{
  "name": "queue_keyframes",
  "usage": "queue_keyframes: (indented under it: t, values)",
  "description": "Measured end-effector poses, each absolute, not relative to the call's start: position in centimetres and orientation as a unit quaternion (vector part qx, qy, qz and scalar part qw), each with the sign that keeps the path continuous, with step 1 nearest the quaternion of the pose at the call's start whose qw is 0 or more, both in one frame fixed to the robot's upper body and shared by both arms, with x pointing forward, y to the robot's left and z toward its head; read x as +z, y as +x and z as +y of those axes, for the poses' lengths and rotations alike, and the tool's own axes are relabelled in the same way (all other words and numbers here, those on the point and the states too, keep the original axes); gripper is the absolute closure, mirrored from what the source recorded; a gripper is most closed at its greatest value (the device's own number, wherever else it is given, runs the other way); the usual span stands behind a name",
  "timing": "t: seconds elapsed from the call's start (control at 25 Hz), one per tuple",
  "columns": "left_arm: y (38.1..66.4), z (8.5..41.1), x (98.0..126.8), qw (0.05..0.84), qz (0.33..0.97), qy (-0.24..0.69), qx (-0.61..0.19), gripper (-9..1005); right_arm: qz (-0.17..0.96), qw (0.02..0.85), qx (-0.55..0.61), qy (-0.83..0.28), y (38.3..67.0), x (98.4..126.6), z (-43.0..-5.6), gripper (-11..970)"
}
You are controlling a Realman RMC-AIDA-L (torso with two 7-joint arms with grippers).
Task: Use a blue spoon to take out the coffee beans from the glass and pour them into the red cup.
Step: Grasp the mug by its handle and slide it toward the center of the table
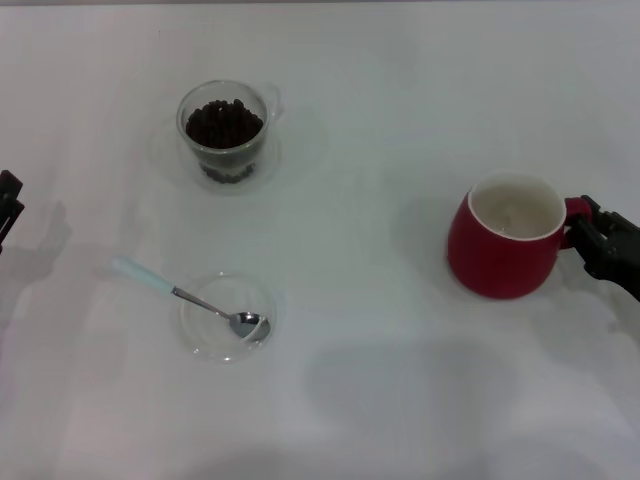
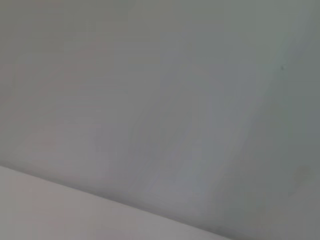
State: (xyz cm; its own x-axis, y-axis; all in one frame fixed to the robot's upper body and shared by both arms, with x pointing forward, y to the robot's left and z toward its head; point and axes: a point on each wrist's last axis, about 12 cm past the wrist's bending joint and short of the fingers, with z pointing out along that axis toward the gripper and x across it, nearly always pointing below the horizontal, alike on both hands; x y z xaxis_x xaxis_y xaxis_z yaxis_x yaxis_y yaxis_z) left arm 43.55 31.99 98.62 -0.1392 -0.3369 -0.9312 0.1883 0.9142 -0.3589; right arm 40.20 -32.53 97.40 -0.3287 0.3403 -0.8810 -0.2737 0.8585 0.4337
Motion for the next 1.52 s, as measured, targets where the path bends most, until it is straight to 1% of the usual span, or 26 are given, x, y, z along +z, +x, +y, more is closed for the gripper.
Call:
queue_keyframes:
  t: [0.2,0.44,0.68,1.52]
  values:
    - [43.5,32.0,98.6,0.654,0.728,-0.051,-0.2,120,0.766,0.579,0.28,0.012,40.5,97.5,-31.6,687]
    - [43.6,32.0,98.7,0.655,0.727,-0.05,-0.201,119,0.757,0.581,0.298,-0.009,41.4,97.8,-29.7,733]
    - [43.6,32.0,98.7,0.657,0.725,-0.05,-0.202,119,0.76,0.583,0.285,-0.034,42.1,97.7,-28.7,743]
    - [43.8,32.0,98.9,0.661,0.721,-0.047,-0.202,119,0.759,0.589,0.272,-0.049,42.0,97.8,-28.8,770]
